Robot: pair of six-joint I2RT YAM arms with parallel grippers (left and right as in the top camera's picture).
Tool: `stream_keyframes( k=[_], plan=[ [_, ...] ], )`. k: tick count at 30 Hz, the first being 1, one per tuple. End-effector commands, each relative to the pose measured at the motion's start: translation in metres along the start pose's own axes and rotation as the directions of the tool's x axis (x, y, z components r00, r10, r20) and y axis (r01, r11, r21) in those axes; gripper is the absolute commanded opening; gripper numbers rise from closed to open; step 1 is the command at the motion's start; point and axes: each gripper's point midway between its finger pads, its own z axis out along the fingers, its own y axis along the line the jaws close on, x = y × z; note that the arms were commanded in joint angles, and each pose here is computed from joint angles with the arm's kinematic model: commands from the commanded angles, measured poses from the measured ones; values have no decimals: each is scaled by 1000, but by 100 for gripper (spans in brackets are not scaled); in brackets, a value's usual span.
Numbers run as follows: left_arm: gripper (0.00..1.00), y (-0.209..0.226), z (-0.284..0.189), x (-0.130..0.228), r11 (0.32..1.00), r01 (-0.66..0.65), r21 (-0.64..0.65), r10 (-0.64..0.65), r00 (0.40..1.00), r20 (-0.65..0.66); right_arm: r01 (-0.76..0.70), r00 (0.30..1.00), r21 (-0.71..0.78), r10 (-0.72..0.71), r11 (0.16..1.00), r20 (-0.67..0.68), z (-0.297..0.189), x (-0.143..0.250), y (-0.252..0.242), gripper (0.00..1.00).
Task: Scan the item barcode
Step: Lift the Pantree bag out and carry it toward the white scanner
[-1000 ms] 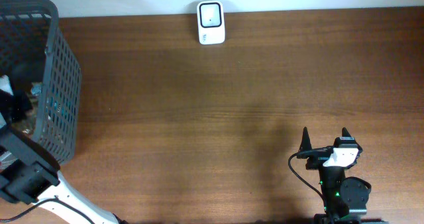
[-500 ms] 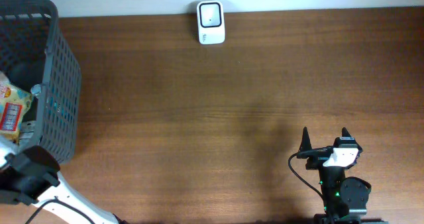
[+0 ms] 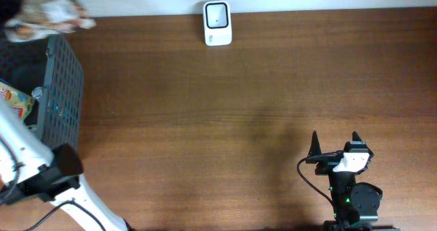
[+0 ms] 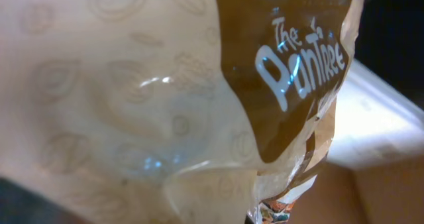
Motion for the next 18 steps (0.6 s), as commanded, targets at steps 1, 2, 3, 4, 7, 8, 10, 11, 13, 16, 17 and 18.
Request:
stream_keyframes(
  k=[1,2,3,4,7,8,10,11,13,16,17,18],
  plan=[
    [0,-66,13,43,994,1,112,14,991,-132,3,1000,3,-3,1000,-6,0,3,0,98],
    [0,-71,20,55,996,2,92,14,986,-169,3,1000,3,-3,1000,-6,0,3,0,98],
    [0,-74,26,67,998,-3,58,15,979,-203,3,1000,3,-3,1000,-6,0,3,0,98],
    [0,-75,32,80,1000,-15,11,17,971,-237,3,1000,3,-3,1000,-6,0,3,0,98],
    [0,-77,56,132,975,-134,-178,61,929,-365,3,1000,3,-3,1000,-6,0,3,0,98],
    [0,-78,62,146,965,-168,-203,74,912,-403,3,1000,3,-3,1000,-6,0,3,0,98],
    [0,-88,77,179,948,-235,-214,105,866,-488,3,1000,3,-3,1000,-6,0,3,0,98],
    [0,-93,84,194,944,-259,-206,116,843,-525,3,1000,3,-3,1000,-6,0,3,0,98],
    [0,-103,104,231,941,-286,-178,127,790,-600,3,1000,3,-3,1000,-6,0,3,0,98],
    [0,-108,140,285,937,-318,-142,144,726,-673,3,1000,3,-3,1000,-6,0,3,0,98],
    [0,-105,152,307,936,-324,-138,141,703,-697,3,1000,3,-3,1000,-6,0,3,0,98],
    [0,-101,162,328,934,-332,-132,141,681,-719,3,1000,3,-3,1000,-6,0,3,0,98]
  ],
)
